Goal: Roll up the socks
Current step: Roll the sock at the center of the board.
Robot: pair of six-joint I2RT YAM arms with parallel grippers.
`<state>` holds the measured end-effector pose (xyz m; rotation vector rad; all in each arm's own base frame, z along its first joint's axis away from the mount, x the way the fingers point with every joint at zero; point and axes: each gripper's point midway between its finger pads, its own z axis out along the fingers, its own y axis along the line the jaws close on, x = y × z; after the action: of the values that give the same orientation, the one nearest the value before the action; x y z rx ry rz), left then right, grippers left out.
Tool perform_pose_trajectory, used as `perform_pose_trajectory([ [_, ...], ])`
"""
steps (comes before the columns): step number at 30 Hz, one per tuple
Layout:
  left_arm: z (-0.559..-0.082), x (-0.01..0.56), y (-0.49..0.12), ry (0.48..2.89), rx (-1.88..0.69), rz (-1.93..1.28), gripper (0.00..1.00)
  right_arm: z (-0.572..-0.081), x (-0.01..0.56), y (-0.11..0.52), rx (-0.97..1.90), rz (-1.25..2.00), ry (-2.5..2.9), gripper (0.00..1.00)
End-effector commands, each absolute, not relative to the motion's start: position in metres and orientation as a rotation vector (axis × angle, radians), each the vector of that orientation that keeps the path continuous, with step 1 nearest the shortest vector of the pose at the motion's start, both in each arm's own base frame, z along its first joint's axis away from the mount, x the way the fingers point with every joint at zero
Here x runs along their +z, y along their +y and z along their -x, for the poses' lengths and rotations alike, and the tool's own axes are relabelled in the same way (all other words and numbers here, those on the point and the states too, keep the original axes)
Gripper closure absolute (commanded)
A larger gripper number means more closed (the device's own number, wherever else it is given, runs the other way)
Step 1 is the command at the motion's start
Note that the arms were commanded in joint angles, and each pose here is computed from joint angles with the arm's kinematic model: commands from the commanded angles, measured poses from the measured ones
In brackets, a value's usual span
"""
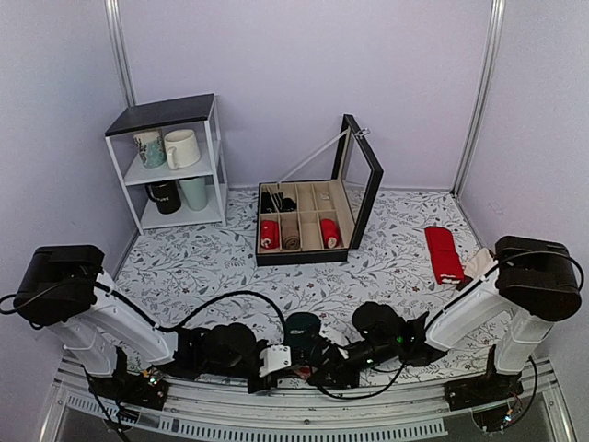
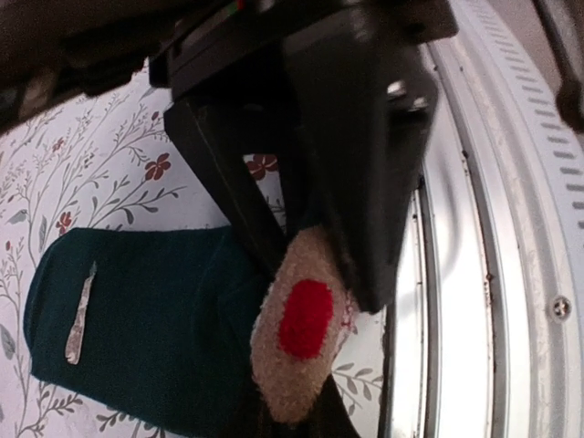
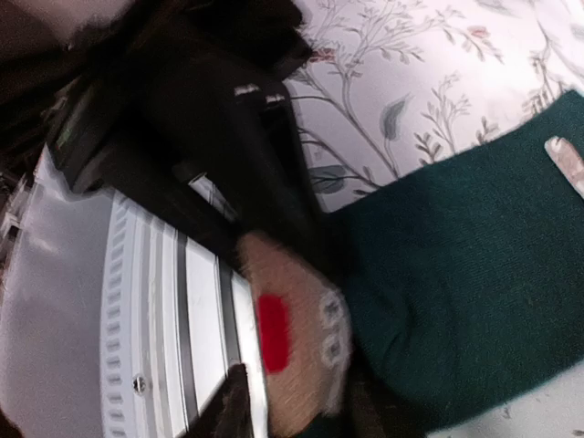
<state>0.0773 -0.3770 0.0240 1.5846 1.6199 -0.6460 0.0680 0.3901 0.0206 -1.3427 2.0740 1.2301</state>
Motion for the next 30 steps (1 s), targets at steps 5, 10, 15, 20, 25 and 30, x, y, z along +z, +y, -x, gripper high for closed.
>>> perform_pose_trajectory([
  [5, -0.078, 0.007, -0.359, 1.789, -0.803, -1.474, 1.00, -0.082, 0.075, 0.353, 0.920, 1.233, 1.758, 0.38],
  [10, -0.076, -0.006, -0.353, 1.858, -0.892, -1.440, 1.00, -0.079, 0.078, 0.366, 0.635, 1.412, 1.513, 0.29],
  [15, -0.075, -0.013, -0.352, 1.890, -0.910, -1.434, 1.00, -0.078, 0.048, 0.384, 0.421, 1.521, 1.458, 0.27],
  [20, -0.073, -0.015, -0.349, 1.905, -0.909, -1.436, 1.00, -0.084, 0.037, 0.389, 0.320, 1.533, 1.445, 0.32],
  [25, -0.073, -0.019, -0.346, 1.921, -0.902, -1.434, 1.00, -0.085, 0.028, 0.389, 0.293, 1.551, 1.471, 0.51],
  [30, -0.072, -0.023, -0.346, 1.932, -0.911, -1.436, 1.00, -0.083, 0.015, 0.388, 0.277, 1.585, 1.521, 0.74],
])
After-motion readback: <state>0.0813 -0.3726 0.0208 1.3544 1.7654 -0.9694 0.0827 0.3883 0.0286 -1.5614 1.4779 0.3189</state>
